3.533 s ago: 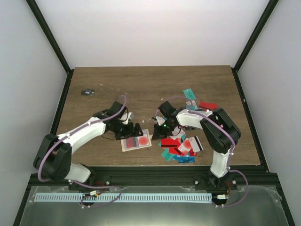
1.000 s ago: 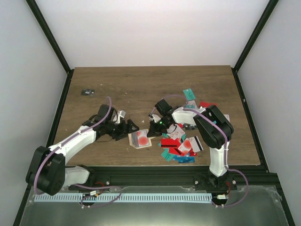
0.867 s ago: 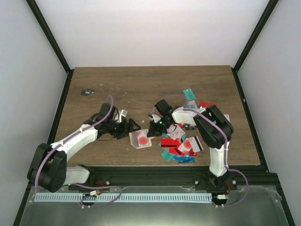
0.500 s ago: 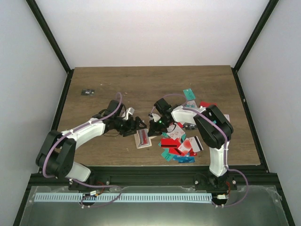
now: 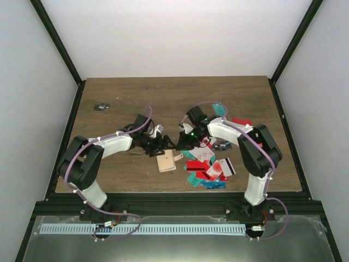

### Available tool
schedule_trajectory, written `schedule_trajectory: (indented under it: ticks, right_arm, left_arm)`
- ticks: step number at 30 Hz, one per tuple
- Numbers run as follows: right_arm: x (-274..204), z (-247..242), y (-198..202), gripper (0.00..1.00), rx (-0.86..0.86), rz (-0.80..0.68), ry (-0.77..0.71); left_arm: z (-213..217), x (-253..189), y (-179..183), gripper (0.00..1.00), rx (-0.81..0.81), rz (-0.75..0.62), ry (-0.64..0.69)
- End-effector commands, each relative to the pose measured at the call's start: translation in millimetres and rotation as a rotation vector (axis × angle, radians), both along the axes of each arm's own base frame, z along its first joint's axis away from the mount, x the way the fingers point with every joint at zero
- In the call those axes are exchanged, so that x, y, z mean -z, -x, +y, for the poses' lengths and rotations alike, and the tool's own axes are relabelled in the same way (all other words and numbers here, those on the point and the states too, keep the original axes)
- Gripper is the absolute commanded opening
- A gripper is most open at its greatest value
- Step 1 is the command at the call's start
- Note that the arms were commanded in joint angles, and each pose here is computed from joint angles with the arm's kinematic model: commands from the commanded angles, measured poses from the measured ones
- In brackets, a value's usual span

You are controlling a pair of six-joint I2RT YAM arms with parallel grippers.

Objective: Put the credit cards into the card holder

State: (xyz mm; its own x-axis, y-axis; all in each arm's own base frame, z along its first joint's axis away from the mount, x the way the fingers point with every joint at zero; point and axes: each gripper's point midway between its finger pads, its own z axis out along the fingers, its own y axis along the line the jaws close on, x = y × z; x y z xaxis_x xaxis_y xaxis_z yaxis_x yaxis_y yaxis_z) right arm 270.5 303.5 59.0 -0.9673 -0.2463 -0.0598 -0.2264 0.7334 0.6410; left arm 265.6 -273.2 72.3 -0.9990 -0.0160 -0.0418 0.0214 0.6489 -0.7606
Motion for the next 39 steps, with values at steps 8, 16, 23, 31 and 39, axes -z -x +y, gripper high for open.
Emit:
schedule_trajectory:
  ticks: [8, 16, 23, 31, 39]
  right_arm:
    - [-53, -13, 15, 0.14, -0.009, -0.051, -0.202]
    - [-49, 14, 43, 0.14, -0.082, -0.003, -0.265]
    - [-45, 18, 39, 0.13, -0.040, -0.007, -0.238]
    - [-49, 3, 34, 0.13, 0.016, -0.055, -0.153]
    - [-47, -19, 31, 0.27, 0.038, -0.128, -0.037]
  left_arm:
    - [-12, 23, -1, 0.55, 0.023, 0.023, -0.019]
    - [-3, 22, 6, 0.33, 0.012, 0.016, -0.055]
    - [-1, -7, 0, 0.31, 0.020, -0.046, -0.064]
    - [18, -25, 12, 0.30, 0.045, -0.093, -0.145]
    - [48, -14, 43, 0.28, 0.068, -0.093, -0.225]
